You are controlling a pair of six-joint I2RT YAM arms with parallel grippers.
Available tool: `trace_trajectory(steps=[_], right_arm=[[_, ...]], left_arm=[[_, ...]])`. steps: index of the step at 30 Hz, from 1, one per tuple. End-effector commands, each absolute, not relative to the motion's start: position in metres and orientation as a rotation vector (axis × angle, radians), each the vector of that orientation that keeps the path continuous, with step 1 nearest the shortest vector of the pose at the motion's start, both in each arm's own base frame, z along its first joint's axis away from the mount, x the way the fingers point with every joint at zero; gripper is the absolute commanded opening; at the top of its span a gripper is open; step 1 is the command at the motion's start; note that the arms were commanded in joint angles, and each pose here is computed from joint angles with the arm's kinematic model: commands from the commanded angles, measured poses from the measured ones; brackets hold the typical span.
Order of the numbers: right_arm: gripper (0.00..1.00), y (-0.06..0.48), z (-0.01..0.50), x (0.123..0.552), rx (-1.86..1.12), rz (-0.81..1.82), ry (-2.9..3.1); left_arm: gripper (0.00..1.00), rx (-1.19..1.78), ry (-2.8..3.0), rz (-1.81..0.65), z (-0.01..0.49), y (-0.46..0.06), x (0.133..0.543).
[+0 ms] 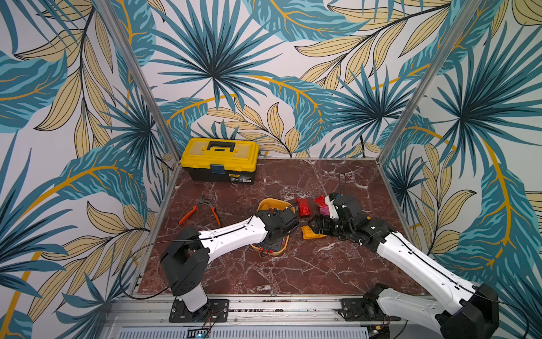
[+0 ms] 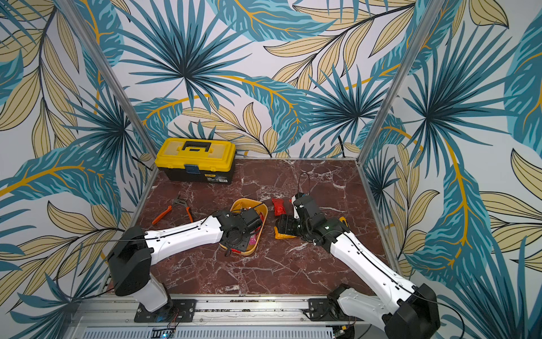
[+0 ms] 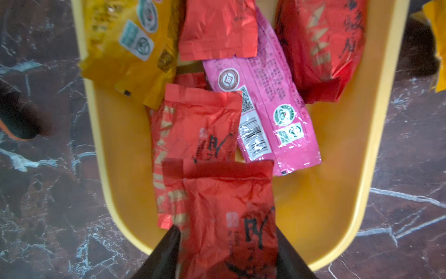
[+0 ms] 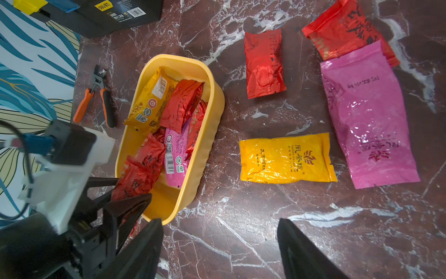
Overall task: Take the tea bags out of the storage box
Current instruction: Pick up the tea bag from the storage box, then place the tea bag at the center of the board.
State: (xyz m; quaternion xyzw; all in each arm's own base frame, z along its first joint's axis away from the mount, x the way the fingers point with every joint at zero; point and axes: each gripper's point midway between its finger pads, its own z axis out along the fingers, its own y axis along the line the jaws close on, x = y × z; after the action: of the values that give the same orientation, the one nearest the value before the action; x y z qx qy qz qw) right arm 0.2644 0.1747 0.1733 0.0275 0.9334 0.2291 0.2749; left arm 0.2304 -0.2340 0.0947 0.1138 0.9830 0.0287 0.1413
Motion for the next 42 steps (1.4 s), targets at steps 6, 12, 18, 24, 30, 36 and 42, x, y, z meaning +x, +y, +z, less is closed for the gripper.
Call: trace_trajectory(steps=[6,12,18,24,30,36,42], right_arm=[[0.79,0.171,0.171,0.263,0.044,0.578,2.510],[0.79,0.174,0.175,0.266,0.028,0.586,2.503],[0.79,0.177,0.182,0.268,0.013,0.601,2.490],[0.79,0.178,0.186,0.268,0.005,0.613,2.481],[0.79,0.179,0.181,0.269,0.010,0.611,2.498],[0.79,0.181,0.180,0.269,0.020,0.619,2.502],[0.79,0.183,0.180,0.271,0.023,0.626,2.507]], left_arm=[[0.55,0.166,2.723,-0.007,0.156,-0.203,0.254],[0.56,0.061,2.710,-0.013,0.166,-0.171,0.275],[0.57,-0.058,2.719,-0.026,0.153,-0.142,0.304],[0.57,-0.158,2.768,-0.001,0.116,-0.118,0.335],[0.57,-0.176,2.817,0.034,0.081,-0.114,0.364],[0.56,-0.183,2.852,0.053,0.053,-0.114,0.381],[0.58,-0.181,2.873,0.066,0.038,-0.112,0.381]])
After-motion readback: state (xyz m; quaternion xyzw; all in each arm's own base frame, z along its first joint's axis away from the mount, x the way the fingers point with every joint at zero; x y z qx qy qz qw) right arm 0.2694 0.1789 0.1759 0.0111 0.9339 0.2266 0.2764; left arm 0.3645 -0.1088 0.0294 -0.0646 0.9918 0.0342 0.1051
